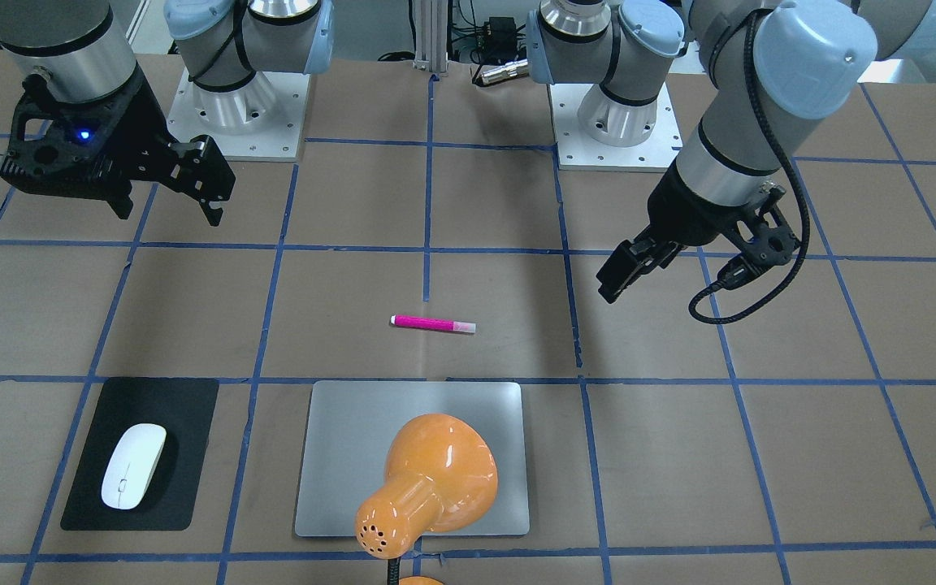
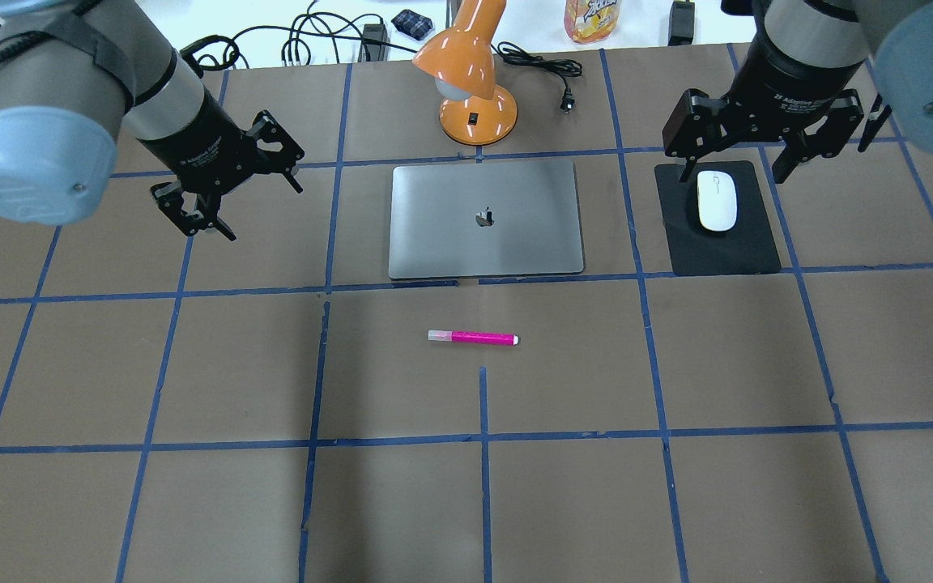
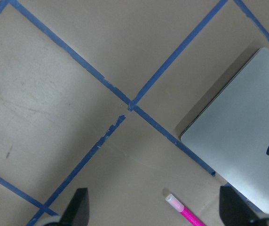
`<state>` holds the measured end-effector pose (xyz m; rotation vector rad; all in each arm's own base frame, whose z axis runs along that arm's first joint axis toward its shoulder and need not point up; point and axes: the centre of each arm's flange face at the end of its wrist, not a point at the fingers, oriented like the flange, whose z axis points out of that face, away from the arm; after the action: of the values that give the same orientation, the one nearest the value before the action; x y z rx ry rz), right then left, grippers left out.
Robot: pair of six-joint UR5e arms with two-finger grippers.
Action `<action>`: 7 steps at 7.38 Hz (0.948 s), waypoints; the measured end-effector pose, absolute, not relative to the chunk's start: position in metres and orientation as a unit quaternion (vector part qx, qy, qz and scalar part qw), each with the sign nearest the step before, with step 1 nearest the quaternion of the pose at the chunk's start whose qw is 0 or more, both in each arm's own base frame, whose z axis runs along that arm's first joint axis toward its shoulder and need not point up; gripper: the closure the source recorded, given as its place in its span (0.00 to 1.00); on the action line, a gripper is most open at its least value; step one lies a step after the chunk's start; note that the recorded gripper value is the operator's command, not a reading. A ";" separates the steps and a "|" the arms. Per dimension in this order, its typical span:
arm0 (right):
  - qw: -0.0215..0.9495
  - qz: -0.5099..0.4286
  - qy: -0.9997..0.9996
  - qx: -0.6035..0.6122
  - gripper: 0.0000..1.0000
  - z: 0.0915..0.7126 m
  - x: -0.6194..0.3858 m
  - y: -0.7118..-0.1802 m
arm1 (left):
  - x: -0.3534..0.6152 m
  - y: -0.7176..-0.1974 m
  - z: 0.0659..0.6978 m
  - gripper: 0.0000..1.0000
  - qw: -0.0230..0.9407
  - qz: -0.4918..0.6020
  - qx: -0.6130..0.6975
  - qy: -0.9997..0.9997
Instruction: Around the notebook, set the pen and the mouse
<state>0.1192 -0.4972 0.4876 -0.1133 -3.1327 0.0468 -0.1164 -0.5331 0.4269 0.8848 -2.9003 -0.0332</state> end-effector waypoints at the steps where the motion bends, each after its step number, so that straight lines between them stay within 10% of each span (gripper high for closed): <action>1: 0.004 0.014 -0.999 -0.036 0.00 0.487 0.119 -0.497 | -0.116 -0.539 0.440 0.00 0.050 -0.015 0.255 -0.966; 7: 0.002 0.012 -0.999 -0.036 0.00 0.485 0.120 -0.496 | -0.143 -0.523 0.466 0.00 -0.020 -0.006 -0.017 -1.000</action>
<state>0.1198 -0.4963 0.4855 -0.1118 -3.1344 0.0389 -0.1433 -0.5225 0.4659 -0.0528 -3.1816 -0.0193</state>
